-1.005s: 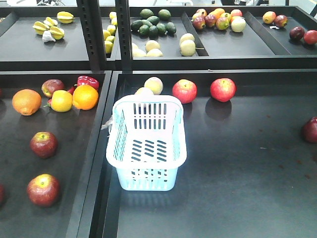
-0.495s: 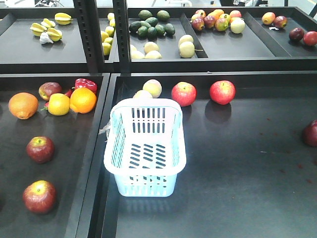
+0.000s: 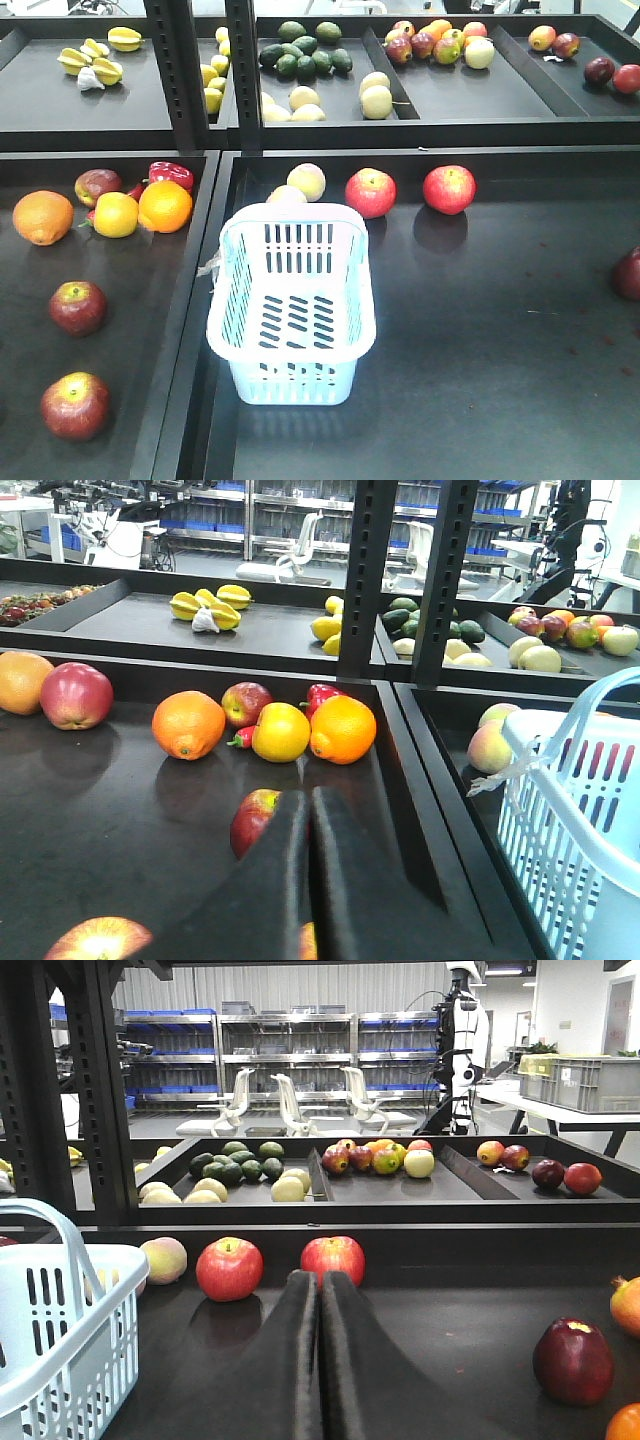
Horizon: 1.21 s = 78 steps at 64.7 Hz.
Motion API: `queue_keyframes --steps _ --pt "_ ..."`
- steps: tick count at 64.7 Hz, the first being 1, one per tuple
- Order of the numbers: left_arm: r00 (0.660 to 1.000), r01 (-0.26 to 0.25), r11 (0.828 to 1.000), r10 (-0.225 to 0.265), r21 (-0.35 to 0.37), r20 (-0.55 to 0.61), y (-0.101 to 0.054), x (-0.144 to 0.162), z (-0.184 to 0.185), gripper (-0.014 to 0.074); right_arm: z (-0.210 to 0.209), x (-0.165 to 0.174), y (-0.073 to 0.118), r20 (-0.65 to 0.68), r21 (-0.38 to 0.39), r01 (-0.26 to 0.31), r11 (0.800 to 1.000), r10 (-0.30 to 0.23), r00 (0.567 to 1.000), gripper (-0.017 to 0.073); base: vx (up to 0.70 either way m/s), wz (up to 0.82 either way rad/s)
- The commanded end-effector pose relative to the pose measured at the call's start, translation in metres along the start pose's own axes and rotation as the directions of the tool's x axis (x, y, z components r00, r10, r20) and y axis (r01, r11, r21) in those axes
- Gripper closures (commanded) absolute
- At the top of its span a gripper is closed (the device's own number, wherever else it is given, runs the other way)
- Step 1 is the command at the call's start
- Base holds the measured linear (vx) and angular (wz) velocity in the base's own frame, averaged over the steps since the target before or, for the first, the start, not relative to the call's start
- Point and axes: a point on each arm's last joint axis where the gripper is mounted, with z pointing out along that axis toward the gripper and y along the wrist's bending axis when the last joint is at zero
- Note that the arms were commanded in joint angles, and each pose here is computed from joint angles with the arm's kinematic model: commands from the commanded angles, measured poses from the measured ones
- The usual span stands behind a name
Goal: Pick three apples into basket with both arms
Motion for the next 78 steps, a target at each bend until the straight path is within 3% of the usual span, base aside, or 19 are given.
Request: queue_keyframes --steps 1,78 --pt "0.997 0.012 1.000 -0.013 0.015 0.070 -0.0006 0.0000 0.0001 0.0600 -0.0007 -0.0022 0.0001 0.069 0.001 0.008 1.000 -0.008 0.998 0.0564 0.01 0.00" --pt "0.997 0.012 1.000 -0.013 0.015 0.070 -0.0006 0.0000 0.0001 0.0600 -0.0007 -0.0022 0.0001 0.069 0.001 0.008 1.000 -0.008 0.998 0.0564 0.01 0.00"
